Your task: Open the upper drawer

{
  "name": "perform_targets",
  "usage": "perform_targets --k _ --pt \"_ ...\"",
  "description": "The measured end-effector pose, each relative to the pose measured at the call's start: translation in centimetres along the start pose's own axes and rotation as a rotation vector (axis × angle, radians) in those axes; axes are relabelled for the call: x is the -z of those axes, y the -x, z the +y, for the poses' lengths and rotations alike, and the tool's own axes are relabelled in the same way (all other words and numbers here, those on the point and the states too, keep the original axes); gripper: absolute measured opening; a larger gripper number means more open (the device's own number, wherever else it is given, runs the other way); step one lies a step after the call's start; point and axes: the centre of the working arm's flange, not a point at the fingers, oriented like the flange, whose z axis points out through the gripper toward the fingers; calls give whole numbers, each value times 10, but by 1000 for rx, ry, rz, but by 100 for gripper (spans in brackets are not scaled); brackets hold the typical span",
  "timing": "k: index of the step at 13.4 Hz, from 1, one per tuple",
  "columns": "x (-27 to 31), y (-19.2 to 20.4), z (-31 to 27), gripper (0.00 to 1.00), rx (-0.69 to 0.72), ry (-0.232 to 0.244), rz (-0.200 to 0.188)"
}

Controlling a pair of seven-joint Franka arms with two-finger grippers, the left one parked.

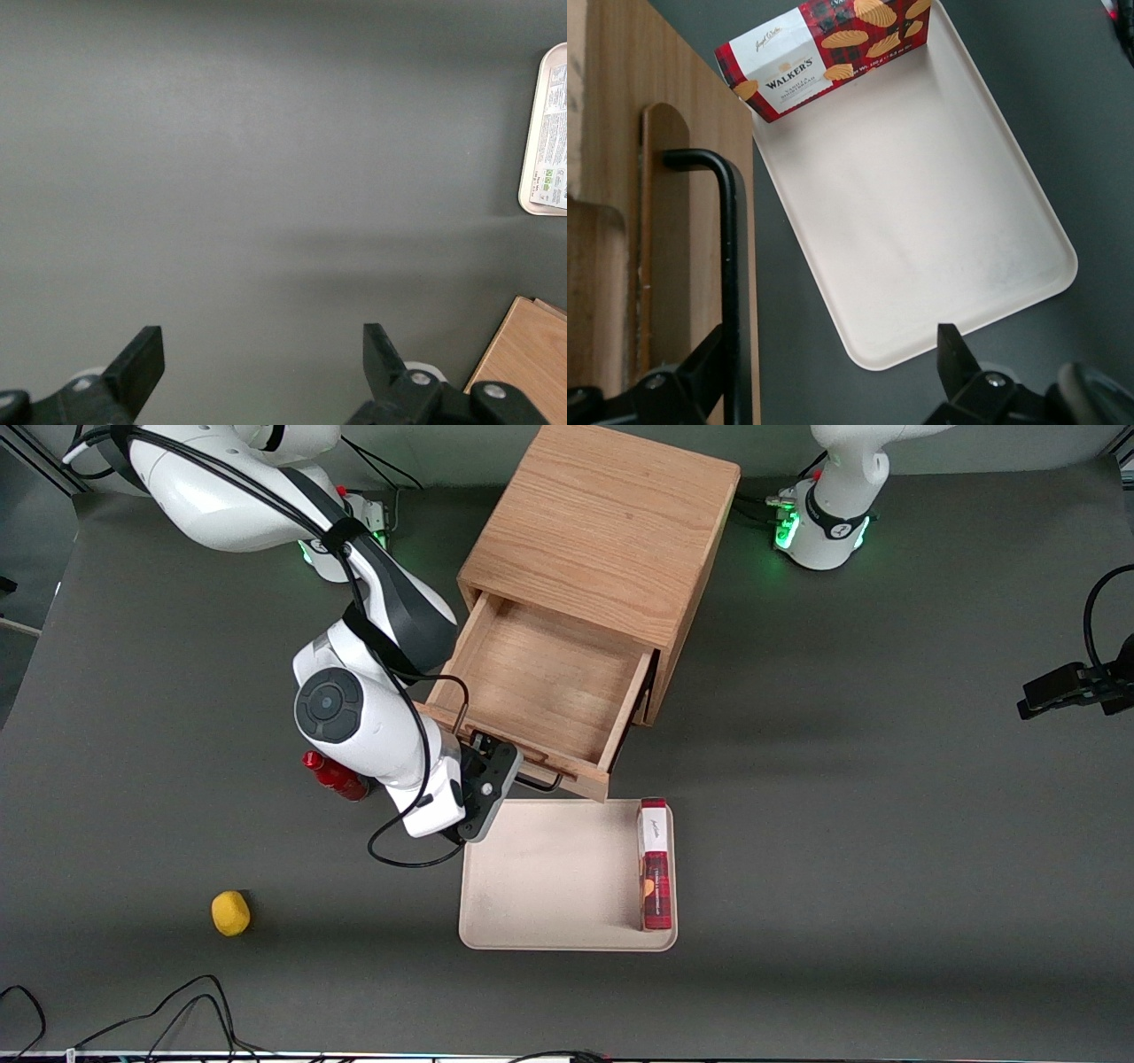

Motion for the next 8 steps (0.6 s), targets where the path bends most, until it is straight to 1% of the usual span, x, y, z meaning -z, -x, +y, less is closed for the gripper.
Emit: perform_targets --k 5,8 --pt "19 1 -4 100 3 -36 -57" --pt "35 1 -7 100 0 -49 -83"
